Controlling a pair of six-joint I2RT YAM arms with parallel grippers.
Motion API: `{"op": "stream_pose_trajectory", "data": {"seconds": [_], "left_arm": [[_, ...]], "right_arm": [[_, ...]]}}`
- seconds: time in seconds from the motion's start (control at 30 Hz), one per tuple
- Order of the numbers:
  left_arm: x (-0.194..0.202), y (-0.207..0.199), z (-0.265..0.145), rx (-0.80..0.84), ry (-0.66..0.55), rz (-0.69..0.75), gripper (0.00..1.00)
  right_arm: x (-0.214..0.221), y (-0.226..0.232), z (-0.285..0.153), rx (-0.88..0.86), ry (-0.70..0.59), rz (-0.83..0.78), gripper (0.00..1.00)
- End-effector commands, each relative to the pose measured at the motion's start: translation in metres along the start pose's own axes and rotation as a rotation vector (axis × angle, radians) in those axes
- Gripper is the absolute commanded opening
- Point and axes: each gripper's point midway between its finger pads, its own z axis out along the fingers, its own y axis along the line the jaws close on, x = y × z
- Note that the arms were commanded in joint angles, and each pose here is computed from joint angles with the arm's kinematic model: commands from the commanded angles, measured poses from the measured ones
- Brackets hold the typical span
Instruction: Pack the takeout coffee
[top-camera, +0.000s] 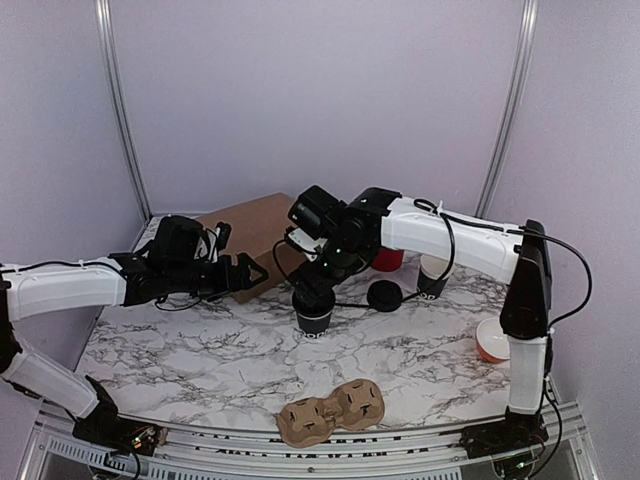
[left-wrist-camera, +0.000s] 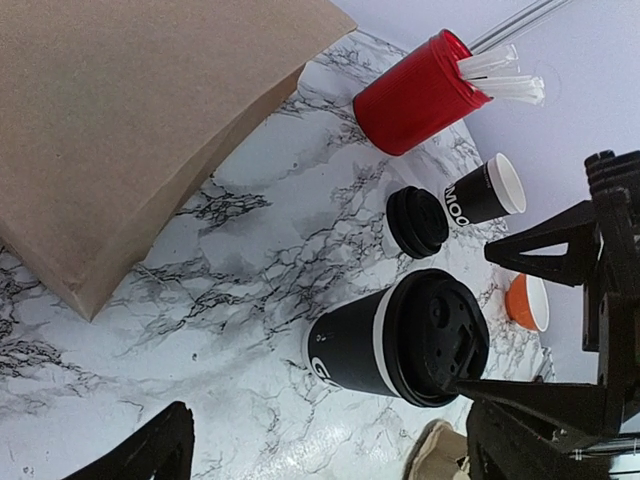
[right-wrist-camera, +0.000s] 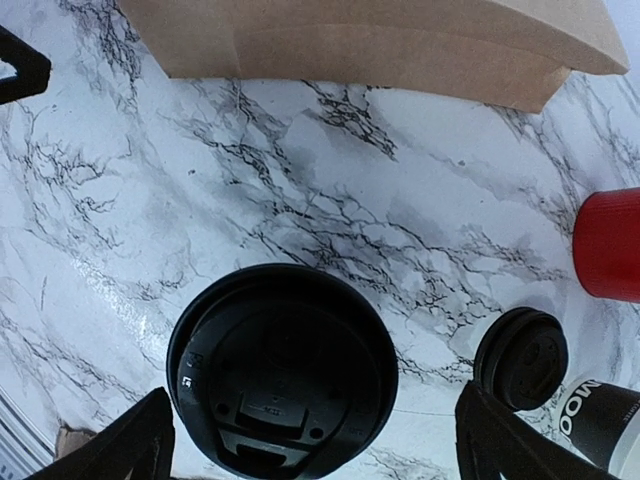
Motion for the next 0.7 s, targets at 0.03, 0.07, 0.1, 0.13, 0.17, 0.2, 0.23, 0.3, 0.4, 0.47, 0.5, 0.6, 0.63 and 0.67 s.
{"op": "stream_pose_trajectory", "data": {"seconds": [0.03, 0.07, 0.1, 0.13, 0.17, 0.2, 0.23, 0.3, 0.4, 0.47, 0.5, 0.6, 0.63, 0.67], "left_arm": [[-0.009, -0.017, 0.005, 0.028, -0.014, 0.007, 0.94], [-0.010, -0.017, 0.007, 0.027, -0.014, 0.007, 0.94], [-0.012, -0.018, 0.008, 0.024, -0.012, 0.008, 0.94], [-0.006, -0.027, 0.012, 0.038, 0.005, 0.024, 0.93], [-0.004, -0.032, 0.015, 0.043, 0.014, 0.031, 0.93], [-0.004, -0.034, 0.017, 0.042, 0.017, 0.036, 0.93], [-0.004, -0.036, 0.020, 0.039, 0.021, 0.041, 0.93], [-0.004, -0.040, 0.026, 0.032, 0.027, 0.051, 0.93], [-0.001, -0.048, 0.036, 0.031, 0.044, 0.063, 0.92], [0.001, -0.052, 0.043, 0.019, 0.050, 0.073, 0.92], [0.002, -0.054, 0.046, 0.016, 0.054, 0.079, 0.91], [0.007, -0.055, 0.054, -0.011, 0.065, 0.088, 0.88], [0.008, -0.055, 0.057, -0.018, 0.069, 0.092, 0.87], [0.009, -0.054, 0.058, -0.030, 0.072, 0.094, 0.86]], "right_arm": [[-0.015, -0.003, -0.024, -0.028, -0.096, 0.041, 0.94], [-0.014, -0.006, -0.028, -0.029, -0.106, 0.053, 0.94], [-0.012, -0.010, -0.030, -0.030, -0.113, 0.069, 0.93], [-0.011, -0.015, -0.034, -0.034, -0.128, 0.091, 0.93], [-0.009, -0.020, -0.034, -0.043, -0.143, 0.114, 0.93], [-0.004, -0.025, -0.036, -0.051, -0.149, 0.141, 0.92], [-0.004, -0.030, -0.039, -0.070, -0.174, 0.174, 0.90], [0.004, -0.036, -0.040, -0.124, -0.208, 0.234, 0.88], [0.012, -0.054, -0.043, -0.198, -0.266, 0.352, 0.79], [0.017, -0.058, -0.045, -0.267, -0.306, 0.412, 0.74], [0.020, -0.060, -0.044, -0.305, -0.320, 0.435, 0.71], [0.027, -0.063, -0.041, -0.388, -0.348, 0.491, 0.64], [0.028, -0.062, -0.040, -0.410, -0.356, 0.500, 0.63], [0.028, -0.060, -0.039, -0.430, -0.363, 0.507, 0.62]]}}
